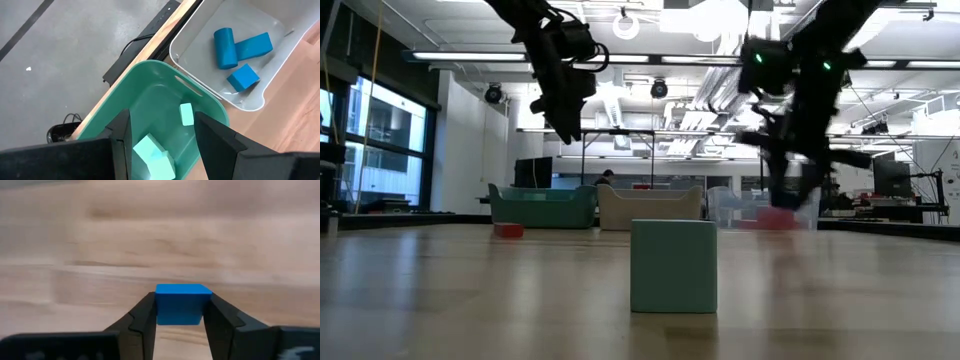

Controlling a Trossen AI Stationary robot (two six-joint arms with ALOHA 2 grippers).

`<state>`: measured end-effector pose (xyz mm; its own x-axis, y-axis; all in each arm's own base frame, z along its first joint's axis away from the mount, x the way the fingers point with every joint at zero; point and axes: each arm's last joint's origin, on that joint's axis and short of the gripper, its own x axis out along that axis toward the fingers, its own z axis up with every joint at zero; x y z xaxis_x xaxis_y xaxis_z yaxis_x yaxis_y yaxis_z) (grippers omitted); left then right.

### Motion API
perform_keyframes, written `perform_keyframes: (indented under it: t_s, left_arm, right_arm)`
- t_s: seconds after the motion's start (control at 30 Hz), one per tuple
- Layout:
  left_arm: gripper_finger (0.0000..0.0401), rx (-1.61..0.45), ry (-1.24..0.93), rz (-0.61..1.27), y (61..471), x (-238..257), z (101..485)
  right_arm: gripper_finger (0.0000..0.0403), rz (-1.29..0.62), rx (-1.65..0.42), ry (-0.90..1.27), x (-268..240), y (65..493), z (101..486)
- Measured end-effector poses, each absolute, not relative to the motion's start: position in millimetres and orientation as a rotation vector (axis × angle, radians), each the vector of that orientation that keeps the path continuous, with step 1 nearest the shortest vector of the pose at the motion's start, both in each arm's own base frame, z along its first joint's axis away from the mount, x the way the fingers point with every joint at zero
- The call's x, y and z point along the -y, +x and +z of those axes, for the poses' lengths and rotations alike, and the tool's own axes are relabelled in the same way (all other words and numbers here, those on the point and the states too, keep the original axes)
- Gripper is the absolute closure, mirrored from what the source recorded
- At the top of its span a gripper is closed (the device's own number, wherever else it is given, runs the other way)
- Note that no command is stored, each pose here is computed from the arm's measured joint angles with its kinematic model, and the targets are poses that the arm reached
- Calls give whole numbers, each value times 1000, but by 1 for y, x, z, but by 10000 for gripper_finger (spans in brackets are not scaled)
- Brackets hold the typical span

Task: Sort & place blocks by color
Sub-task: Put the blue block into the gray bin

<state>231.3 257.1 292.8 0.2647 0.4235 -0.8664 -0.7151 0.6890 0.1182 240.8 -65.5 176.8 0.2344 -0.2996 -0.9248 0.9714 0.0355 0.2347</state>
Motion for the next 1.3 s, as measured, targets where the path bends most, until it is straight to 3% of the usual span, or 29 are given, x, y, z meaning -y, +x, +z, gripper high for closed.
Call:
perform_keyframes:
  t_s: [0.43, 0.73, 1.3]
  left_arm:
    - [265, -1029, -374, 802, 231, -256, 293]
    - [265, -993, -462, 799, 232, -255, 292]
    - [265, -982, -502, 820, 232, -255, 292]
  right_arm:
    - [295, -919, -561, 867, 117, 275, 249]
    - [295, -744, -273, 707, 152, 285, 289]
    - [295, -602, 70, 273, 187, 277, 333]
